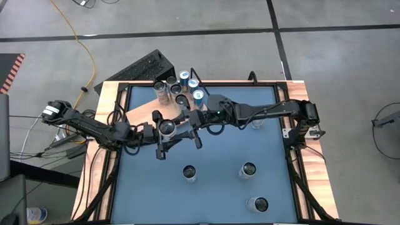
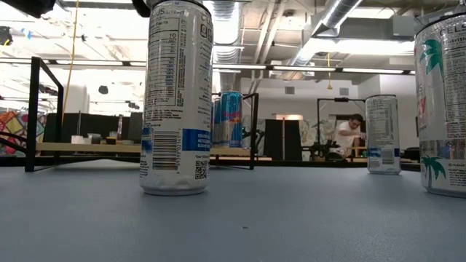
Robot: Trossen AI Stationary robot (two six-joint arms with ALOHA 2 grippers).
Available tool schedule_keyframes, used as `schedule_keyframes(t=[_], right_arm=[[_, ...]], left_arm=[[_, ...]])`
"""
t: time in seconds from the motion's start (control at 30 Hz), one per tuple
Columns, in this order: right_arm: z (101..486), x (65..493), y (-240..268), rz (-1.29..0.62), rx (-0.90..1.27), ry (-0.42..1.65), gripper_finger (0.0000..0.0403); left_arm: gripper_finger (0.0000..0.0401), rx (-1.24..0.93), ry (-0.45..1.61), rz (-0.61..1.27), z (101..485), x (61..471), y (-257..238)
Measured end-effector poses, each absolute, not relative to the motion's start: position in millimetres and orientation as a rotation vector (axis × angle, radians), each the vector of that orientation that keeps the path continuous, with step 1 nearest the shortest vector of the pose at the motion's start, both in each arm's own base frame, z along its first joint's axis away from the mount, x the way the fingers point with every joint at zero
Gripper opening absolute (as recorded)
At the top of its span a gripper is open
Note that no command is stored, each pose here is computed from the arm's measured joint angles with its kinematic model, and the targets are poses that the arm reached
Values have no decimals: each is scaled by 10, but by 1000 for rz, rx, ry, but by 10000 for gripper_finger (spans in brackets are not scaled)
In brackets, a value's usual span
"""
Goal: Place canned beverage on shelf
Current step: Put the top white and pink soda can on the shelf aligned with the other white and pink soda can
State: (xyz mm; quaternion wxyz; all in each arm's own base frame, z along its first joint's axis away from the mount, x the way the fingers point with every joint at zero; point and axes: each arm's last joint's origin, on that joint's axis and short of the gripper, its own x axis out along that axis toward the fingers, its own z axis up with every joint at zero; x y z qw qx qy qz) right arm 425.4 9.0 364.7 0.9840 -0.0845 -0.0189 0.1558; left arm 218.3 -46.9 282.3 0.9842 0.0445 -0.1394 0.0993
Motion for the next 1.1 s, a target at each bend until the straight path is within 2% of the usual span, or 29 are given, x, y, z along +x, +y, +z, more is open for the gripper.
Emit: schedule_keyframes(t=[0.23, 0.47, 0.63, 0.73, 0.9, 1.1], right_arm=[[3639, 4254, 89, 313, -168, -30, 192], [3575, 4254, 37, 299, -158, 40, 193], [3506, 4244, -16, 297, -148, 115, 192], [3461, 4235, -27, 308, -145, 160, 193], [3373, 4212, -35, 313, -140, 255, 193], [3336, 4202, -52, 270, -161, 300, 193]], left_arm=[[338, 51, -184, 230, 2748, 2178, -457], [342, -72, -30, 234, 2713, 1972, -438], [342, -192, 143, 257, 2832, 1804, -393], [342, -230, 283, 279, 2956, 1727, -370], [340, -291, 485, 281, 3399, 1596, -351], [339, -237, 509, 281, 3962, 1639, -362]])
